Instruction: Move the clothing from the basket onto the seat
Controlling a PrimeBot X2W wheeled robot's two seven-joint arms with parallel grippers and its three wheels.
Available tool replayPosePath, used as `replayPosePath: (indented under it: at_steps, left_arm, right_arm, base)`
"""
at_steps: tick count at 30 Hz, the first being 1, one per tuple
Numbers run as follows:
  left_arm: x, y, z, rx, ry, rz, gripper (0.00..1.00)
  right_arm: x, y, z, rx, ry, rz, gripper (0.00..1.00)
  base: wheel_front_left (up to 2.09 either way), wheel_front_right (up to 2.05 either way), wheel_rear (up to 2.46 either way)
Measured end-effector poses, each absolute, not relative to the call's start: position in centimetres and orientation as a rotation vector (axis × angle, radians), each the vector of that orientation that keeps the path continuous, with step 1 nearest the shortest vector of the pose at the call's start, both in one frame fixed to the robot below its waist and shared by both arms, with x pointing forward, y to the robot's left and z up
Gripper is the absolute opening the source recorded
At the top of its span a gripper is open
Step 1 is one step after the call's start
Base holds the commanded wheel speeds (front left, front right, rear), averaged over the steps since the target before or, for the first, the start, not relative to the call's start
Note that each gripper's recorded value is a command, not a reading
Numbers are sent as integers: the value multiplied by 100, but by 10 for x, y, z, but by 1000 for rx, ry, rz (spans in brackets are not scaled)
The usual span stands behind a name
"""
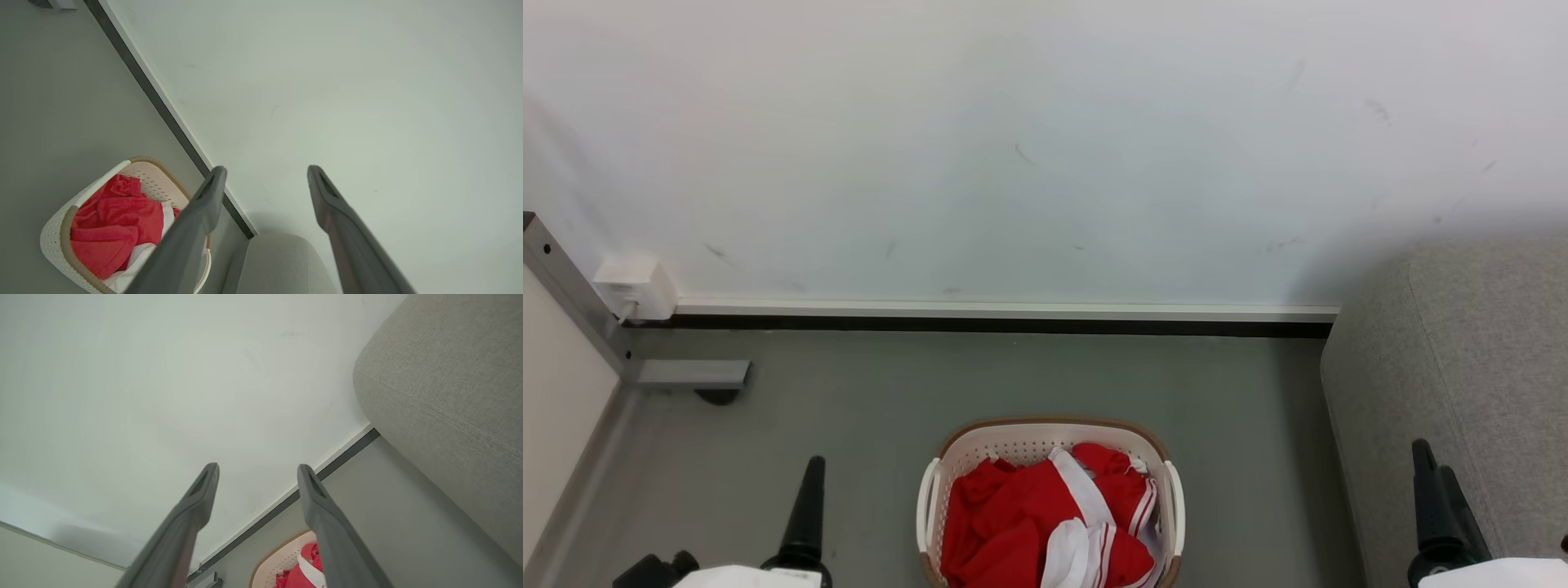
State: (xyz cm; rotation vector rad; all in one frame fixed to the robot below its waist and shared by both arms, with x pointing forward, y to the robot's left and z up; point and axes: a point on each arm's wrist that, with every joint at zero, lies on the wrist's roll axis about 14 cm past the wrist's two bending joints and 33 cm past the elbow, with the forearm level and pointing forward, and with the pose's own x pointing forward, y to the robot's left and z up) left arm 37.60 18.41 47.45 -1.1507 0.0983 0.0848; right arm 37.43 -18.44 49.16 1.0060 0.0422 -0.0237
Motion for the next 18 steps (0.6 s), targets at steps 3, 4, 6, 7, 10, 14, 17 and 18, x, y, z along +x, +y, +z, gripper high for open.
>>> replayPosePath:
  at_steps: [3, 4, 6, 7, 10, 14, 17, 18]
  left_arm:
    - [377, 183, 477, -1081, 93, 78, 100]
    - [377, 183, 477, -1059, 91, 76, 100]
    - [377, 183, 479, -1010, 91, 67, 100]
    - [377, 183, 479, -984, 86, 66, 100]
    - [378, 183, 482, -920, 78, 56, 100]
    - [378, 182, 485, -838, 68, 46, 100]
    - [377, 182, 485, -784, 65, 41, 100]
    - [377, 181, 485, -767, 65, 38, 100]
  right_arm:
    - [375, -181, 495, 928, 37, -7, 100]
    - [375, -181, 496, 902, 34, -3, 100]
    - [375, -180, 497, 854, 33, 3, 100]
    - [375, -180, 497, 827, 33, 6, 100]
    - [375, -178, 498, 756, 31, 17, 100]
    - [374, -177, 499, 662, 27, 32, 100]
    - [374, -177, 499, 596, 28, 39, 100]
    - [374, -177, 499, 576, 29, 42, 100]
  base:
    - [0, 0, 0]
    - [0, 0, 0]
    - [0, 0, 0]
    - [0, 0, 0]
    - [0, 0, 0]
    - [0, 0, 0]
    - [0, 0, 0]
    - [0, 0, 0]
